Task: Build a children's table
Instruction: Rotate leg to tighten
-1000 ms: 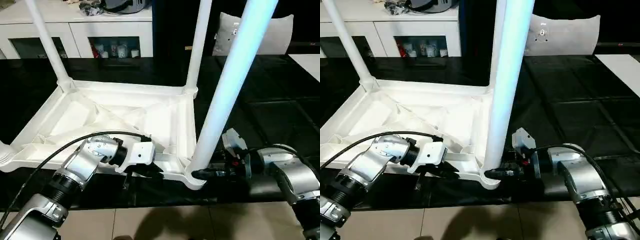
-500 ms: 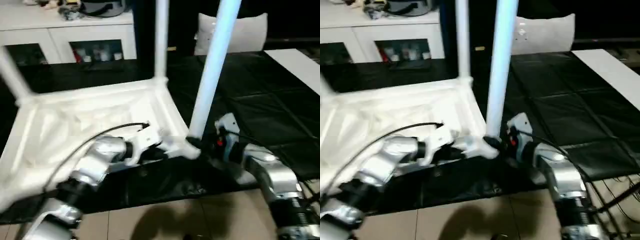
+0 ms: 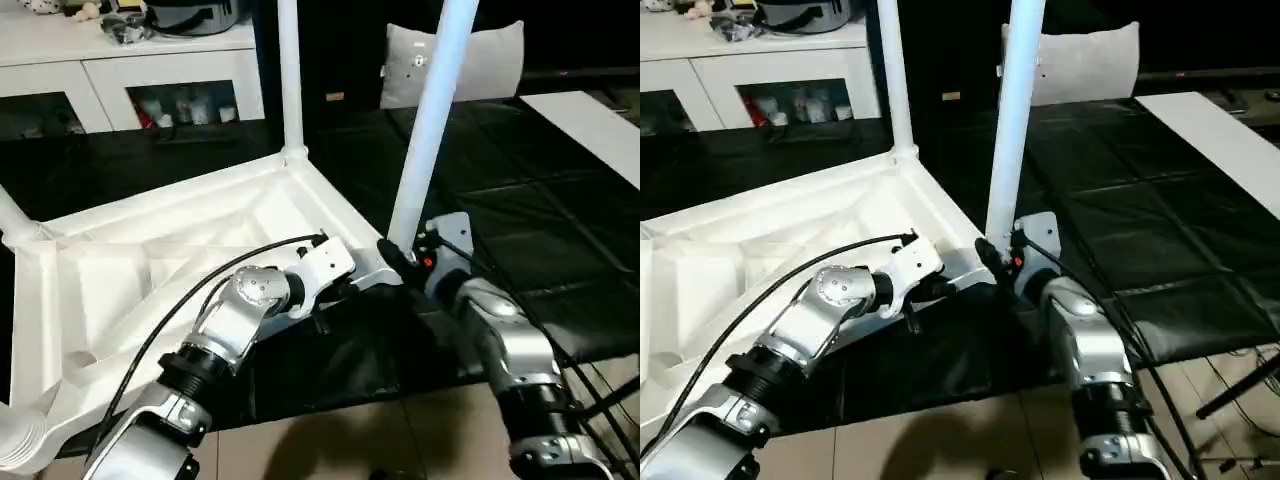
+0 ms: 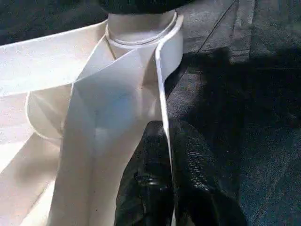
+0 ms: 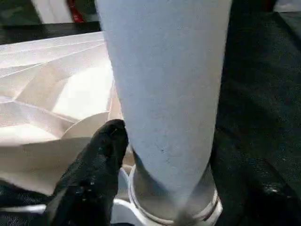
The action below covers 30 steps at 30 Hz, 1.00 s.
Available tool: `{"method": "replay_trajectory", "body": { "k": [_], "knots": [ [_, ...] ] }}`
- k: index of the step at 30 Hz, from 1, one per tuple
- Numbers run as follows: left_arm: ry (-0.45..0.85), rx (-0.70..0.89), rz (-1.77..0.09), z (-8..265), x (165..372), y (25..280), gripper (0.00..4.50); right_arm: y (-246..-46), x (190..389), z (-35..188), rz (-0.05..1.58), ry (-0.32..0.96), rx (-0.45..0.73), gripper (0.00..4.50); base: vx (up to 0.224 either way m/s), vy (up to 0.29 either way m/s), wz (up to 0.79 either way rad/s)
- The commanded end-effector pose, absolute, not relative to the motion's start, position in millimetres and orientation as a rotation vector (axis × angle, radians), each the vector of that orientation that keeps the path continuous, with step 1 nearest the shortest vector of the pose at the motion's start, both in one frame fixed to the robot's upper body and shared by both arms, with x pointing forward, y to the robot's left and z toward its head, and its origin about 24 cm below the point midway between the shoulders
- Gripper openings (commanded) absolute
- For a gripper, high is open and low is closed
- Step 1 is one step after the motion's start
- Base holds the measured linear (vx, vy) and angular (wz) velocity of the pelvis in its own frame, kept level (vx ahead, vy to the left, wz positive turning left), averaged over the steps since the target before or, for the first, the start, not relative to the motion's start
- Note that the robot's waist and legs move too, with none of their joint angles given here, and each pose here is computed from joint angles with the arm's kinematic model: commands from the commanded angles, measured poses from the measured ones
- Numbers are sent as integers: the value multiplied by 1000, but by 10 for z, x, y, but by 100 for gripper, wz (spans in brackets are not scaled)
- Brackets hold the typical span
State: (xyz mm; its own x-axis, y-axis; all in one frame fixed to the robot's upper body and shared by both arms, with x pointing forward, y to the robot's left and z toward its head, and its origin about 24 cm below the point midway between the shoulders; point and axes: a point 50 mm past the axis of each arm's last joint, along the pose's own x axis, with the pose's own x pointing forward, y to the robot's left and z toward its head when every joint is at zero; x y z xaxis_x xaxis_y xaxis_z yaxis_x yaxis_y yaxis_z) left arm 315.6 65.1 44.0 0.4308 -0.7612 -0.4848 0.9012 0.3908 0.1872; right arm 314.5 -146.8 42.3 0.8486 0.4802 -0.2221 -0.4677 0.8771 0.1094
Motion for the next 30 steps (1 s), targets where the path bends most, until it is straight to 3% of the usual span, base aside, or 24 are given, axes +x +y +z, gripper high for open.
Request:
{"method": "replay_trajectory", "body": {
  "k": [1, 9, 13, 19, 20, 24, 25, 29, 30],
  "knots": [
    [276, 508, -1164, 523, 3131, 595, 0, -1406, 3046, 315, 612, 278, 40, 327, 0, 0, 0],
    [285, 560, -1337, 517, 3040, 870, 0, -1806, 2950, 548, 803, 195, -89, 397, 0, 0, 0],
    [298, 595, -1457, 529, 2972, 999, 0, -1853, 2809, 629, 1050, 238, -136, 397, 0, 0, 0],
    [326, 645, -1539, 518, 2938, 1116, 0, -1870, 2747, 654, 1231, 283, -158, 397, 0, 0, 0],
    [332, 646, -1568, 517, 2923, 1137, 0, -1862, 2727, 659, 1288, 303, -148, 370, 0, 0, 0],
    [333, 645, -1631, 519, 2882, 1158, 0, -1837, 2701, 662, 1378, 340, -140, 348, 0, 0, 0],
    [334, 642, -1665, 521, 2855, 1162, 0, -1823, 2705, 662, 1408, 352, -141, 321, 0, 0, 0],
    [331, 638, -1695, 523, 2829, 1154, 0, -1797, 2721, 665, 1434, 357, -130, 309, 0, 0, 0],
    [334, 642, -1701, 521, 2820, 1154, 0, -1779, 2720, 666, 1452, 362, -124, 289, 0, 0, 0]
  ]
}}
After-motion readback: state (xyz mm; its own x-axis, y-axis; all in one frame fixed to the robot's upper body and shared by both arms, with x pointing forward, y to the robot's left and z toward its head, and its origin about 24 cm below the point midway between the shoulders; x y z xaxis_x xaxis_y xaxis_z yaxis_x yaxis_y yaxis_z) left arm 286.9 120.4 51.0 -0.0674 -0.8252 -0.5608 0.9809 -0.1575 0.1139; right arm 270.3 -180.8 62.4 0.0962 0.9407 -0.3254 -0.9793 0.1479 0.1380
